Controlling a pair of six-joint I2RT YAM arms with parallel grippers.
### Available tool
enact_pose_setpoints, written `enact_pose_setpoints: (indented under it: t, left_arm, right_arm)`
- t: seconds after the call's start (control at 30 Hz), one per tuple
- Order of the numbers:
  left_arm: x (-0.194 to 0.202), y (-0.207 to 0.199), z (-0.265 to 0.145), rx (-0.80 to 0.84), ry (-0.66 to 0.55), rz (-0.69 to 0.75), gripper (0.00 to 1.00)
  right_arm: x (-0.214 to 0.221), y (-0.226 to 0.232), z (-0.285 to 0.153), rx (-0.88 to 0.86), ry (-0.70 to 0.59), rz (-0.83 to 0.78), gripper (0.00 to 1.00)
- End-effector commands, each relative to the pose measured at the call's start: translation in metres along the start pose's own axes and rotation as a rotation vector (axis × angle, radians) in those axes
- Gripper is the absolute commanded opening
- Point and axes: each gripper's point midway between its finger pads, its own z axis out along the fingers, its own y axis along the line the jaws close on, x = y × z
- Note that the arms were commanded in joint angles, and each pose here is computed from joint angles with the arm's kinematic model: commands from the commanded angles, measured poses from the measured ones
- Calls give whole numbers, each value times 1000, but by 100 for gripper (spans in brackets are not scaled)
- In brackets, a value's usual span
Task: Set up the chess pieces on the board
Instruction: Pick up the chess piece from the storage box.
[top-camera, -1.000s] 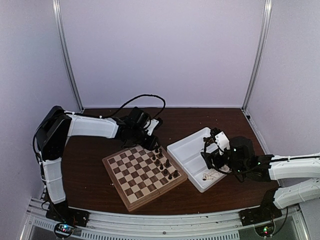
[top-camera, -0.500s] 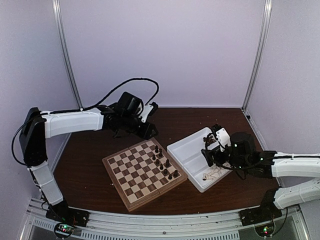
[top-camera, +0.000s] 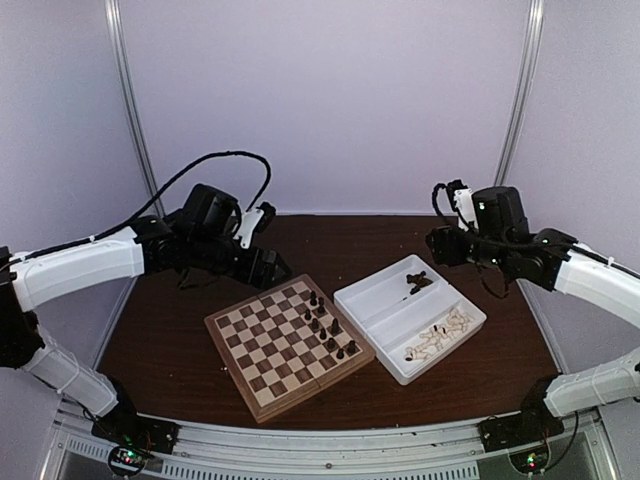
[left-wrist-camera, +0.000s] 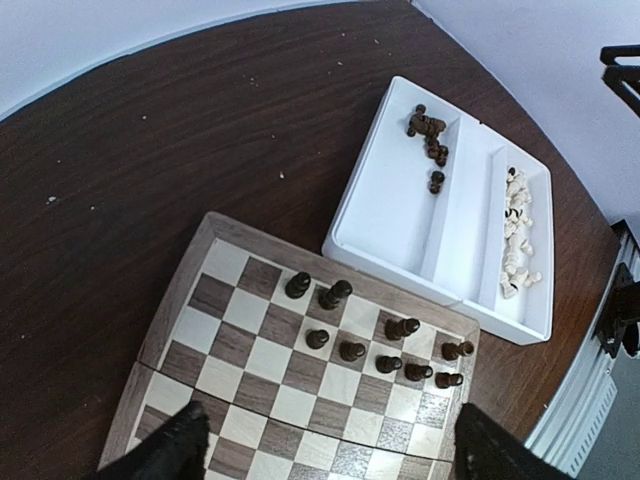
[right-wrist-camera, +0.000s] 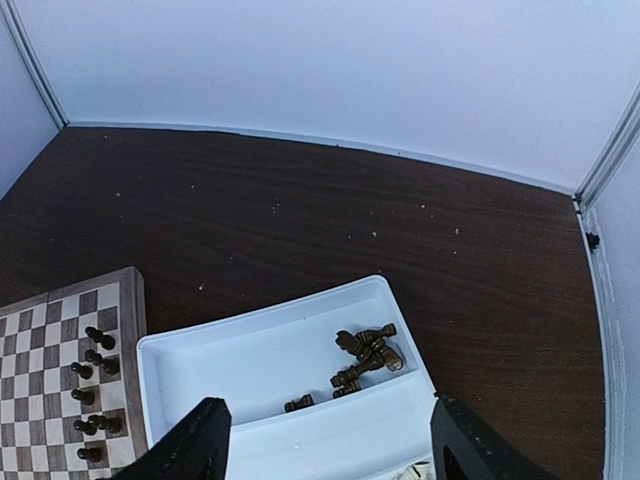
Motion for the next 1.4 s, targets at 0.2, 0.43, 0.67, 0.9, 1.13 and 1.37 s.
enact_pose_setpoints:
  t: [0.2,0.43,0.67,0.9,1.13,1.37]
  left_arm:
    - [18,14,-47,-64,-90,-91,95]
    - [26,17,-60,-82,-97,-75,95]
    - [31,17,-62,-78,-81,-66,94]
    - [34,19,-60,-88,-74,-58,94]
    - [36,14,-51,-51,-61,-53,94]
    - [36,13,-49,-45,-55,-45,93]
  right_arm:
    - [44,7,68,-18,425,-130,66]
    - [76,3,120,68,647,-260,69]
    - [83,-5,155,164,708,-328,65]
    - [102,-9,176,200,770,-395,59]
    - [118,-25,190,297,818,-460,49]
    - [126,-30,198,328,835,-494,39]
